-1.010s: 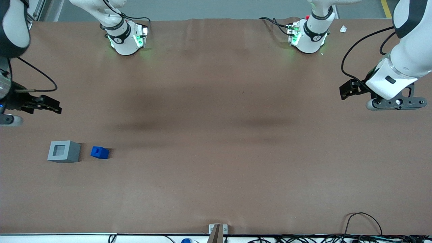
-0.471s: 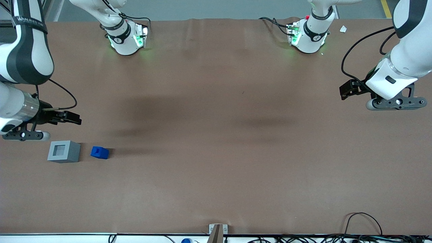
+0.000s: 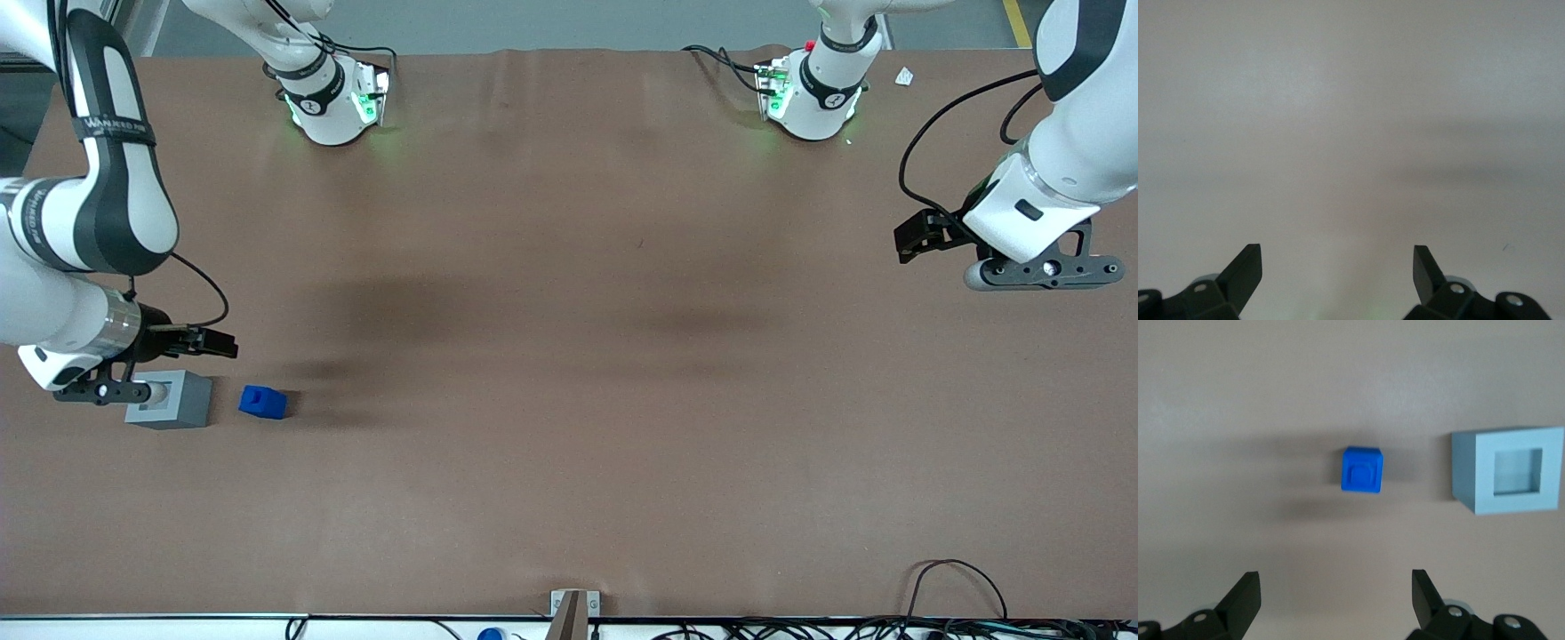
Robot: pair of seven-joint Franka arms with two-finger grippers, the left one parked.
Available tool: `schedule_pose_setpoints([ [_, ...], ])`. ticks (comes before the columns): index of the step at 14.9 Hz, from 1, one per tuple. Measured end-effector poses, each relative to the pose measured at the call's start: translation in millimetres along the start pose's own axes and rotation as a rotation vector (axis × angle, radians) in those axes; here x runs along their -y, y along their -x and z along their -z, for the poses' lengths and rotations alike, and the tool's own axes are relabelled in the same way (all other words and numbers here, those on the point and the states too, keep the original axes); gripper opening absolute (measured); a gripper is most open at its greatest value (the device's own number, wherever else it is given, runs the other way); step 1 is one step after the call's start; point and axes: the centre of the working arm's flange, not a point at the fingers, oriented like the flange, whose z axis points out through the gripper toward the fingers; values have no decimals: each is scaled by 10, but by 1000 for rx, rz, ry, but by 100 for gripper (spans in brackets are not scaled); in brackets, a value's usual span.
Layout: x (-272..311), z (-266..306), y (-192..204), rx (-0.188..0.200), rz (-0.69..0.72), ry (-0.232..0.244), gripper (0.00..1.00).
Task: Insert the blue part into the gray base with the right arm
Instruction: 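Lower the right gripper over the blue block, fingers straddling it, then close the right gripper on the blue block and lift it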
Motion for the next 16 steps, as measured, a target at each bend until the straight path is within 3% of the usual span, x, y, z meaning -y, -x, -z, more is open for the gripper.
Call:
schedule_pose_setpoints([
  [7,-98,-859,-308,-60,-13,8,100],
  [12,-265,-1620,-339,1,-37,11,100],
  [16,-266,-1669,-349,4,-37,11,100],
])
